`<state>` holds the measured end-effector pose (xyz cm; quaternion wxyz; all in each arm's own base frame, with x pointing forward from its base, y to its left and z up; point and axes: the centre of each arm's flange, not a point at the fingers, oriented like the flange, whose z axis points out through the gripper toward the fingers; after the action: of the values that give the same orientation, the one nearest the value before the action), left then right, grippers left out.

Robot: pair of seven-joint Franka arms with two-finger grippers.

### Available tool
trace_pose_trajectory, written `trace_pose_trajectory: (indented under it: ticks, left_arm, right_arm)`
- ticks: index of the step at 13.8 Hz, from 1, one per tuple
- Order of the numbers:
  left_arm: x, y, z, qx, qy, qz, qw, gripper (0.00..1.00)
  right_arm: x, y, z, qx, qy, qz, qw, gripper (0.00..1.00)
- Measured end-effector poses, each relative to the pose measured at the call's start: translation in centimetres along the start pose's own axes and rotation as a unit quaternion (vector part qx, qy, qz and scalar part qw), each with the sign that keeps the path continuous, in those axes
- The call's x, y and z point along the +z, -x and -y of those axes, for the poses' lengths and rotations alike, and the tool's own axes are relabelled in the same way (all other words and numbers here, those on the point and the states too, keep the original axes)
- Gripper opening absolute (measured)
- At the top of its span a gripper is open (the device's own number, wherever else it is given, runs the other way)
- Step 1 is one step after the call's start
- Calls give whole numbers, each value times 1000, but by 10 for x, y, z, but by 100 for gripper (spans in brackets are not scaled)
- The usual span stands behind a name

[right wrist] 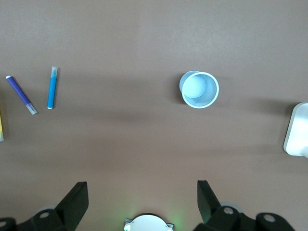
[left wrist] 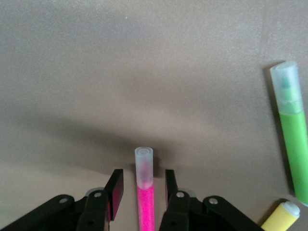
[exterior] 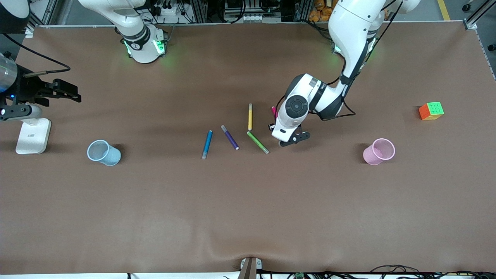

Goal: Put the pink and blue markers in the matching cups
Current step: 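Lift the pink marker with the left gripper while the right gripper reaches the blue marker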

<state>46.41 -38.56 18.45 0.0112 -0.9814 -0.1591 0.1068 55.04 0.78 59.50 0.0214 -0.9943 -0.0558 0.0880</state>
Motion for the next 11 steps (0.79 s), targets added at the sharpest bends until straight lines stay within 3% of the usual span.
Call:
trace_pose_trajectory:
  ticks: [5,7,11]
  left_arm:
    - [9,-2,0,-1,1,-1,1000,41]
    - [9,-2,0,-1,2,-2,1000,19]
    - [9,-3,-1,-1,3,-2,1000,16]
  right_arm:
    - [6,-5,2,-2,-1,6,1000,100]
    - [20,-15,6,-6,0,18,1000,100]
    - [67,-58,34,-31,1,48,998,100]
